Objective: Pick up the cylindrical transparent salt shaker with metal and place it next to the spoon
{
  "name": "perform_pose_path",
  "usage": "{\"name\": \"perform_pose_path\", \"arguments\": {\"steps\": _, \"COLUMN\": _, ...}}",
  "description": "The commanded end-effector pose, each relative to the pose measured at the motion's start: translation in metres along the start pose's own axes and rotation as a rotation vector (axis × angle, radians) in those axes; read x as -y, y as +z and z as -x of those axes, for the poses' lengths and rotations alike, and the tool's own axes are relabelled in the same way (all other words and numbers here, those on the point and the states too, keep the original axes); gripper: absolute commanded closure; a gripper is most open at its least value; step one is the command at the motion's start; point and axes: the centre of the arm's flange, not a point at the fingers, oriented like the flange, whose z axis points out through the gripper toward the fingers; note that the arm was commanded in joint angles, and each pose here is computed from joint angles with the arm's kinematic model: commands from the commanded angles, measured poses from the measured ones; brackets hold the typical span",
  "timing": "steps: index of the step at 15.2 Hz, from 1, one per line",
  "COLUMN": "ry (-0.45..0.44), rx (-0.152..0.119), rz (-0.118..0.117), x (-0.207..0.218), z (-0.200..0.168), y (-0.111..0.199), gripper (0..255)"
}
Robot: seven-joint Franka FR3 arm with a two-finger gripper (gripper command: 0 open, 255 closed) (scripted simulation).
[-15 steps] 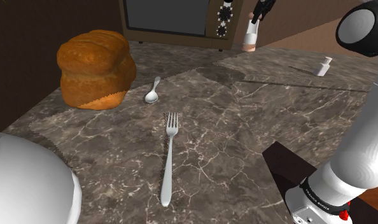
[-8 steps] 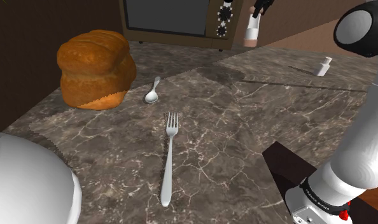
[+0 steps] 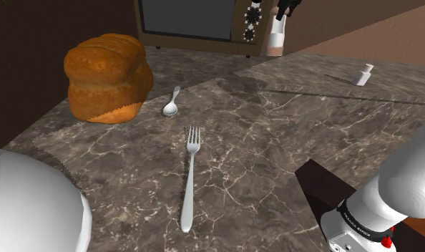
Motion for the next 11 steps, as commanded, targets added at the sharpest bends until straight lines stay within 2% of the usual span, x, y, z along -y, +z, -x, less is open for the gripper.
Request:
{"name": "perform_pose_path", "arguments": {"steps": 1, "ry": 0.001, "rx": 0.000, "rz": 0.001, "x": 0.024, "z": 0.006, "y": -0.004, "gripper": 255}}
{"name": "perform_pose_path", "arguments": {"steps": 11, "ry": 0.001, "rx": 0.000, "rz": 0.001, "x": 0.152, "z": 0.024, "y": -0.030, "gripper": 255}}
